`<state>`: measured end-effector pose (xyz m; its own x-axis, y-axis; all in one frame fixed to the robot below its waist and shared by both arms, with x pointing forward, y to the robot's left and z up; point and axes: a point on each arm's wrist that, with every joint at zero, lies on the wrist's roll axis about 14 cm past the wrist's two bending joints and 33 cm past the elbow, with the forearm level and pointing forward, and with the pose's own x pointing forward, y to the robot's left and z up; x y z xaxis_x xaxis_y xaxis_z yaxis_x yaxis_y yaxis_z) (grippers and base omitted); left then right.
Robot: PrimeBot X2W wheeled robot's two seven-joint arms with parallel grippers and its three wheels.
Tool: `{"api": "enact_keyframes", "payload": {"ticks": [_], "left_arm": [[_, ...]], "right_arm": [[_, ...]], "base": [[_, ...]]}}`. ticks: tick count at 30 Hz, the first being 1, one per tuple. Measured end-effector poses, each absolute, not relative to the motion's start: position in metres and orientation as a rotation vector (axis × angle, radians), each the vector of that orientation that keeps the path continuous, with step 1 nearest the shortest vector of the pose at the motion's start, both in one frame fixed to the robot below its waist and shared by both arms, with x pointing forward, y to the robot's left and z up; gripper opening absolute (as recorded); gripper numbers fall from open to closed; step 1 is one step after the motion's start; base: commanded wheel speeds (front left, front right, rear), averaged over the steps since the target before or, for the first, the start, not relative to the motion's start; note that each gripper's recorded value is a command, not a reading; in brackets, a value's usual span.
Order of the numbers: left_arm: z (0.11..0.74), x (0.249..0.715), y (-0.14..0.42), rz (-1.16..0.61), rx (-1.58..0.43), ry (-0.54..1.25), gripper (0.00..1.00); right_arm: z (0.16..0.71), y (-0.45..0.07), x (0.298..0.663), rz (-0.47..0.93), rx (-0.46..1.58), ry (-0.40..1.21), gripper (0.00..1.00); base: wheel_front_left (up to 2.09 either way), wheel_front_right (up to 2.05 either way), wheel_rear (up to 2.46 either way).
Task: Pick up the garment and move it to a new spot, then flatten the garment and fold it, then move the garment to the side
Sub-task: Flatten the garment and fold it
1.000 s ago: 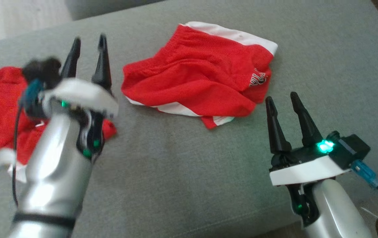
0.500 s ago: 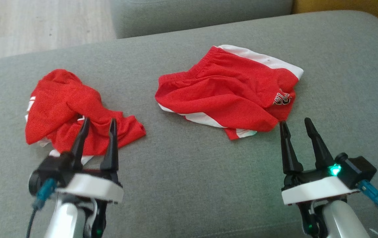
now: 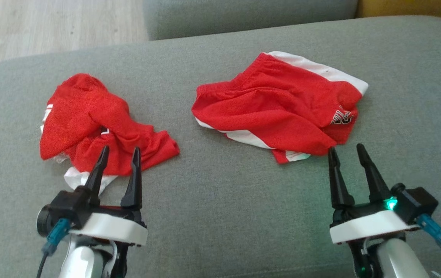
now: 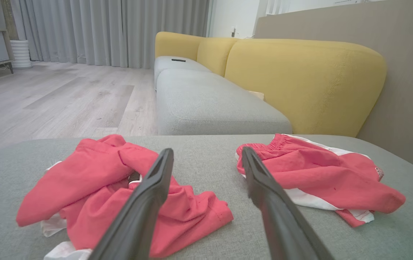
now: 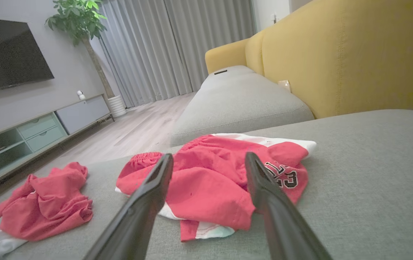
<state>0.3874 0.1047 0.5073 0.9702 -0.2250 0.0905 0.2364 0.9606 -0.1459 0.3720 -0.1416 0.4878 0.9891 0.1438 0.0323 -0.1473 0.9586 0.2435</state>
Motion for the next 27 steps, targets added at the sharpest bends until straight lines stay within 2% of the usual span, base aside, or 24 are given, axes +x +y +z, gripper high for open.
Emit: {"api": "enact_keyframes", "payload": {"ticks": [14,17,27], "left_arm": [[0.49,0.393,0.109,-0.213,-0.163,-0.023,1.0],[0.49,0.392,0.117,-0.187,-0.162,-0.023,1.0],[0.482,0.391,0.124,-0.157,-0.171,0.001,1.0]], "right_arm": [[0.417,-0.115,0.392,0.19,0.304,0.224,1.0],[0.386,-0.115,0.393,0.155,0.354,0.332,1.0],[0.371,-0.107,0.411,0.126,0.465,0.402,1.0]], "base": [[0.0,0.0,0.0],[0.0,0.0,0.0],[0.0,0.0,0.0]]}}
